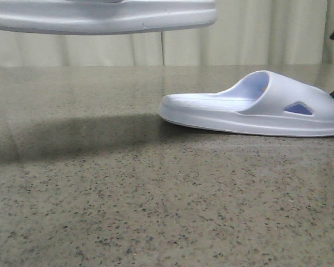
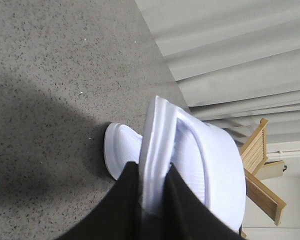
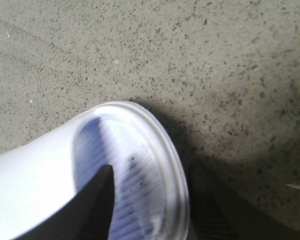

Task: Insert blue slippers together front up
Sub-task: 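Grasp the second slipper's heel with the right gripper and lift it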

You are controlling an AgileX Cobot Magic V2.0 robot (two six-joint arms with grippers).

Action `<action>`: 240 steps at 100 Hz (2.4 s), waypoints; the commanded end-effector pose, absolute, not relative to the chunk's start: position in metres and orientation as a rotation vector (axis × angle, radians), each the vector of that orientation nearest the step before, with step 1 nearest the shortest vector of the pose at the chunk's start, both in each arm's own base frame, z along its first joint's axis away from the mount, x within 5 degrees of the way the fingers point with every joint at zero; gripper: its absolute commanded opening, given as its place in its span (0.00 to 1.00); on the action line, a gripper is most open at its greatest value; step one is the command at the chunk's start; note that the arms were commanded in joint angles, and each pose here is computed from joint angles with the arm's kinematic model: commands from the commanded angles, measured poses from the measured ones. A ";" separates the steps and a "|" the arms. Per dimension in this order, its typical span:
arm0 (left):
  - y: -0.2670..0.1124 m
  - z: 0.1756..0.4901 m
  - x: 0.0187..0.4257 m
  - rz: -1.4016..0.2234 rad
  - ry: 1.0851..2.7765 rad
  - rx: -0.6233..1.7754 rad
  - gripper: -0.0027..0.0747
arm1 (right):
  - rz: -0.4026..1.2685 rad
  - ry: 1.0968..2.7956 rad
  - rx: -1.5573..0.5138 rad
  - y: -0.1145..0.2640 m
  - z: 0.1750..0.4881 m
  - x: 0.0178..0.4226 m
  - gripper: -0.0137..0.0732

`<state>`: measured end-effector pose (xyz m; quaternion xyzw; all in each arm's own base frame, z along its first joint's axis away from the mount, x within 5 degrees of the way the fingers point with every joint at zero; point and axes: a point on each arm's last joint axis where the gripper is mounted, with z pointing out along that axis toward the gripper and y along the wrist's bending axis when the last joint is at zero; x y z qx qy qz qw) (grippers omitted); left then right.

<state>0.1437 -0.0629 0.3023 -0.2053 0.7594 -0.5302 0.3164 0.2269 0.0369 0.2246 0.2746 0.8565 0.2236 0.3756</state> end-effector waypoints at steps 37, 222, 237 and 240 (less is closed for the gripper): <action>-0.064 0.318 0.145 -1.461 1.923 -0.545 0.06 | 0.518 2.030 0.713 0.029 0.237 0.236 0.03; -0.078 0.322 0.178 -1.723 1.937 -0.377 0.06 | 0.850 1.751 0.358 0.038 0.404 0.146 0.03; -0.081 0.321 0.181 -1.804 1.920 -0.340 0.06 | 0.887 1.740 0.378 0.039 0.405 0.146 0.03; -0.082 0.321 0.182 -1.819 1.913 -0.326 0.06 | 0.893 1.739 0.381 0.039 0.405 0.146 0.03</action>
